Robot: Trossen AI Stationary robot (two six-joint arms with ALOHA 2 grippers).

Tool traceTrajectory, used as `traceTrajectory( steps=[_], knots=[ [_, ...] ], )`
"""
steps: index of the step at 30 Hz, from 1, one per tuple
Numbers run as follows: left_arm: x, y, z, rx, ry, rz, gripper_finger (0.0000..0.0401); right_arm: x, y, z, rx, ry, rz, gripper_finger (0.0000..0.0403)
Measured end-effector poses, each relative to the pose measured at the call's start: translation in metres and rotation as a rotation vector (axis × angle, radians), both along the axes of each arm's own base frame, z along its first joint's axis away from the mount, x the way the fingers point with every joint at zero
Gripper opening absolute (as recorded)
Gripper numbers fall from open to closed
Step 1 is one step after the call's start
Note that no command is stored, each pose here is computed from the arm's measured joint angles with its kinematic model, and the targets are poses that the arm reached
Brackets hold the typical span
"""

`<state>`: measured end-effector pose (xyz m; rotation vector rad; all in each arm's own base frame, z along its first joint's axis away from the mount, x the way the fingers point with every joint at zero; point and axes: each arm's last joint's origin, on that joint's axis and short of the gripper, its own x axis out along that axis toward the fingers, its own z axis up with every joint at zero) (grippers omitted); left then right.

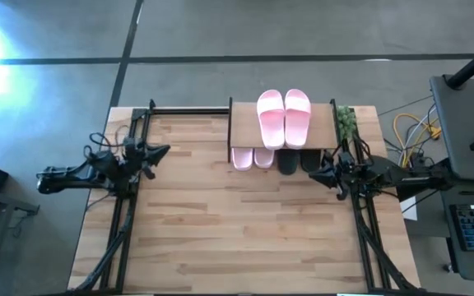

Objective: Pick and place slides into the shelf
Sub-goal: Return to Home Position

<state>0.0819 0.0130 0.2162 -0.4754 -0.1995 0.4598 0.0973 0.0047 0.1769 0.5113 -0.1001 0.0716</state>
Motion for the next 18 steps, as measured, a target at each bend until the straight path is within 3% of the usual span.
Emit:
traceTrajectory(
  steps=[6,10,18],
  knots=[
    [0.008,0.0,-0.028,-0.082,0.054,0.003,0.0,0.001,-0.003,-0.006,-0.043,0.058,-0.089,0.0013],
    [0.011,0.0,-0.042,-0.095,0.085,0.011,0.0,0.002,-0.002,-0.01,-0.051,0.112,-0.079,0.0013],
    [0.014,0.0,-0.046,-0.09,0.118,0.014,0.0,0.003,-0.002,-0.012,-0.052,0.134,-0.079,0.0013]
  ],
)
